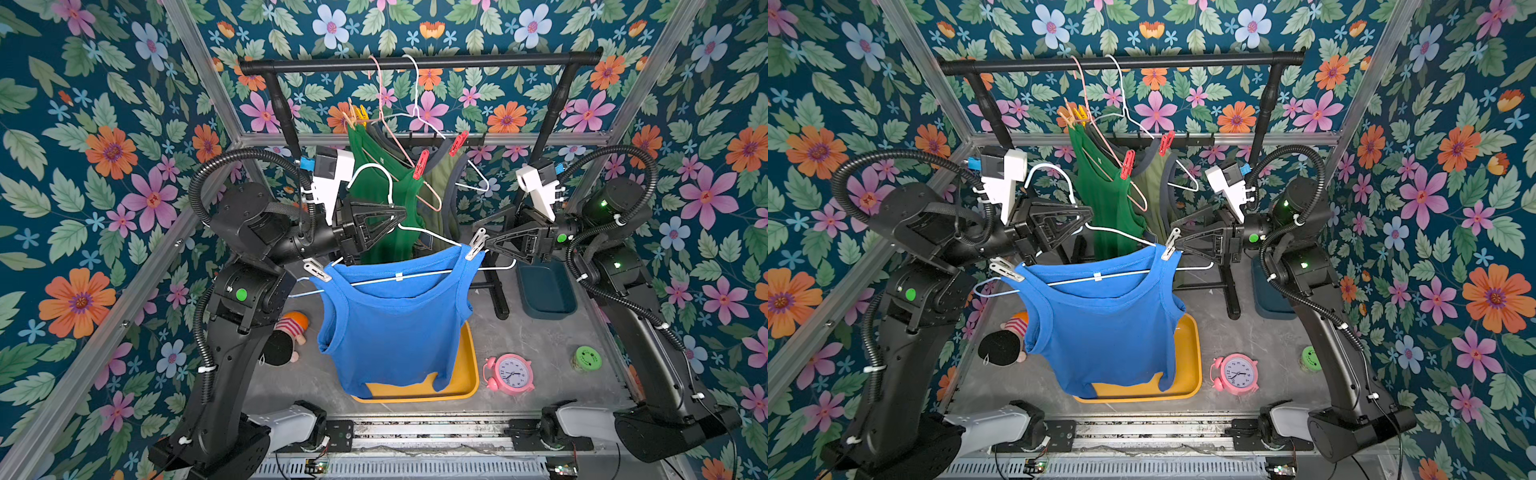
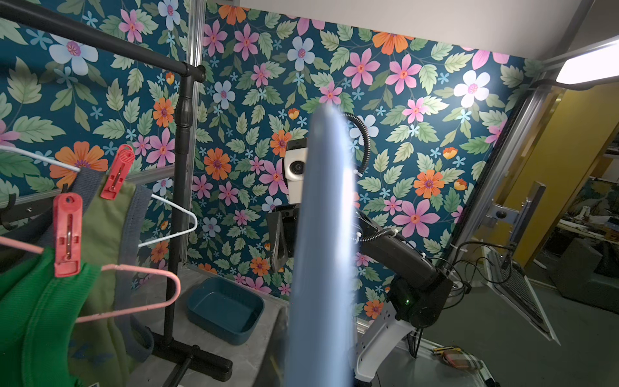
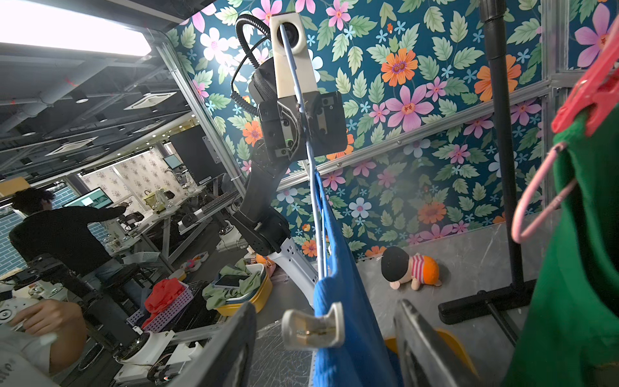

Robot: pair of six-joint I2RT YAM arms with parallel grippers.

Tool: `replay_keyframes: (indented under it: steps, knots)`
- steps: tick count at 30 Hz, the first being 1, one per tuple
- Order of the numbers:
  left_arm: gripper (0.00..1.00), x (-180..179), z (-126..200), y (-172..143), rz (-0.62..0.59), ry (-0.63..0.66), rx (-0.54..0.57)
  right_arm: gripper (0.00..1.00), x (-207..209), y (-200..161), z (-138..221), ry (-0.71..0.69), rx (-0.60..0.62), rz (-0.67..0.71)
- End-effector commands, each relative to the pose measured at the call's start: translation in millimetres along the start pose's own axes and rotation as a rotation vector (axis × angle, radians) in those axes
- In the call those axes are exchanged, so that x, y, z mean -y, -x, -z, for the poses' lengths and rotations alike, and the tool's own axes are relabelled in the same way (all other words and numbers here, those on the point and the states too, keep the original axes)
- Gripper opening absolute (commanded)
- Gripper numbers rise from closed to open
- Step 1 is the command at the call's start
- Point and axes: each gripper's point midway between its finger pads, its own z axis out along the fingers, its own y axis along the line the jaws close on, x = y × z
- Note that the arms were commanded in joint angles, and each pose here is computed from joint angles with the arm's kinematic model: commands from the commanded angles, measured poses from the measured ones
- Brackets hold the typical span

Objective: Remove the clothespins securing tank tops to the hanger
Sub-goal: Remove the clothespin from the hanger.

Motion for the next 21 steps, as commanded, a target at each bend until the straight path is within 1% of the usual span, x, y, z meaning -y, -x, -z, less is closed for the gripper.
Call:
replay_keyframes:
  steps: [1, 3, 8, 15, 17, 21]
  knots:
    - [0.0, 4.5, 0.8, 10.2, -0.036, -0.012, 0.037, 0.63, -8.1, 3.6, -2.0, 0.027, -0.004, 0.031]
    - [0.0, 5.0, 1.1, 10.2, -0.035, -0.014, 0.038, 0.62, -7.7, 4.3, -4.2, 0.037, -0.008, 0.028]
    - [0.0, 8.0, 0.2, 9.9, -0.027, -0.038, 0.035, 0.53, -5.1, 7.4, -7.3, 0.049, -0.007, 0.026]
    - [0.0, 10.5, 2.0, 11.0, -0.039, -0.038, 0.041, 0.5, -5.6, 7.4, -8.0, 0.052, -0.008, 0.021]
    - [0.0, 9.7, 1.6, 10.8, -0.04, -0.037, 0.041, 0.44, -5.9, 7.5, -8.1, 0.052, -0.007, 0.021]
    - [0.0, 9.3, 1.7, 10.2, -0.039, -0.036, 0.041, 0.43, -9.7, 9.4, -7.3, 0.049, -0.002, 0.033]
